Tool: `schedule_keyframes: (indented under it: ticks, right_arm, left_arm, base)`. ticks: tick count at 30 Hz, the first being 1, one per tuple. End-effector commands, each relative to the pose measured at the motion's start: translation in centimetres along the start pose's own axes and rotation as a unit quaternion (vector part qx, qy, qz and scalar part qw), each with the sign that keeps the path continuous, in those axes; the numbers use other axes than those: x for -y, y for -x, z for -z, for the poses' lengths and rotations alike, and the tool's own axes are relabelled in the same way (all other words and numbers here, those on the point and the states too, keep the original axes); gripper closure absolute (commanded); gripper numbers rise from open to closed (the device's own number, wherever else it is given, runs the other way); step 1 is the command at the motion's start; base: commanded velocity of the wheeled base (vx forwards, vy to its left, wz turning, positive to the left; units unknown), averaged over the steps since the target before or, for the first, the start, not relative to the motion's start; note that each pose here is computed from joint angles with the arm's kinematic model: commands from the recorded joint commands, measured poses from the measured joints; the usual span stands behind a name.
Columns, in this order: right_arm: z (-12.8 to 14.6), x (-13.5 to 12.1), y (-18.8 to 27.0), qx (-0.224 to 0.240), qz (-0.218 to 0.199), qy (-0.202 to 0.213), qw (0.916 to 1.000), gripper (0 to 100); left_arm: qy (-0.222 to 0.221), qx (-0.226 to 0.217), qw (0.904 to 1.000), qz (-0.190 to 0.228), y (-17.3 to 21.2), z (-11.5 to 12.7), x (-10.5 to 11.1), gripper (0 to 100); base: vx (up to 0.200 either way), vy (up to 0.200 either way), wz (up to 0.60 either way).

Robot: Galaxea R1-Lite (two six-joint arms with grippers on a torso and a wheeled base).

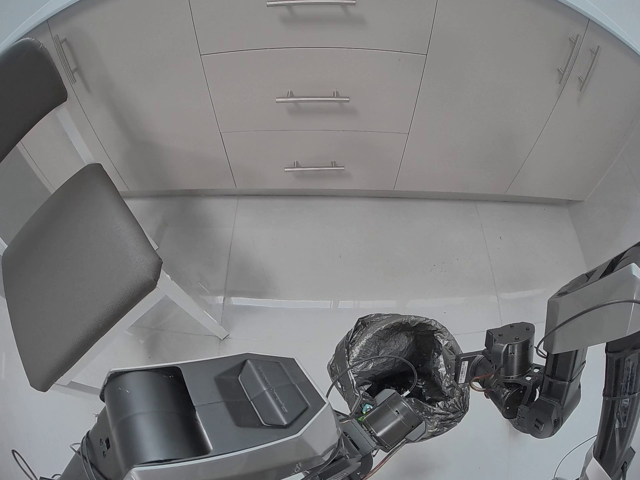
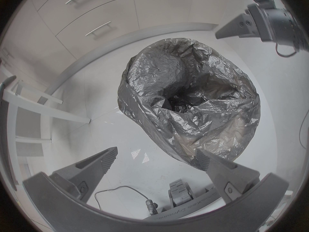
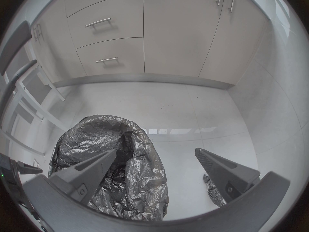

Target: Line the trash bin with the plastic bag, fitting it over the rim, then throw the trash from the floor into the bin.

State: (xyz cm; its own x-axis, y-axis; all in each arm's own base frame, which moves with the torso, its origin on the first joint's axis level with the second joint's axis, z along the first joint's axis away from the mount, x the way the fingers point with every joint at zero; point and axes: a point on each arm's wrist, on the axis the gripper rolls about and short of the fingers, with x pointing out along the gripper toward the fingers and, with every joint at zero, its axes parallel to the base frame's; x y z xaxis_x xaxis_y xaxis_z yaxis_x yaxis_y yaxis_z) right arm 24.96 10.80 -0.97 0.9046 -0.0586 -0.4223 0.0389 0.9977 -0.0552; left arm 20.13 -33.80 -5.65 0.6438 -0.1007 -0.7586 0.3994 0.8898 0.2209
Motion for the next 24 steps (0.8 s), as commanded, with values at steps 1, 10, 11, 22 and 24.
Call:
schedule_keyframes:
  ticks: [1, 10, 11, 22, 24]
  right_arm:
    - [0.11, -0.07, -0.15, 0.002, -0.005, -0.007, 1.0, 0]
    - [0.12, -0.05, -0.08, 0.001, -0.007, -0.009, 0.9999, 0]
    - [0.12, -0.05, -0.08, 0.001, -0.008, -0.009, 0.9999, 0]
    - [0.1, -0.02, -0.02, -0.001, -0.016, -0.02, 0.9997, 0]
    - [0.1, -0.02, -0.02, -0.001, -0.016, -0.02, 0.9997, 0]
  left_arm:
    - [-0.013, -0.006, 0.9999, 0.005, -0.12, 0.14, -0.02, 0]
    - [-0.074, -0.022, 0.9968, 0.022, -0.33, 0.02, -0.4, 0]
    - [-0.08, -0.026, 0.9961, 0.024, -0.35, 0.01, -0.44, 0]
    - [-0.103, -0.096, 0.9885, 0.057, -0.6, -0.41, -0.87, 0]
    - [-0.103, -0.097, 0.9884, 0.056, -0.6, -0.39, -0.87, 0]
  base:
    - [0.0, 0.0, 0.0]
    - [0.0, 0.0, 0.0]
    - [0.0, 0.0, 0.0]
    - [0.0, 0.0, 0.0]
    - [0.0, 0.0, 0.0]
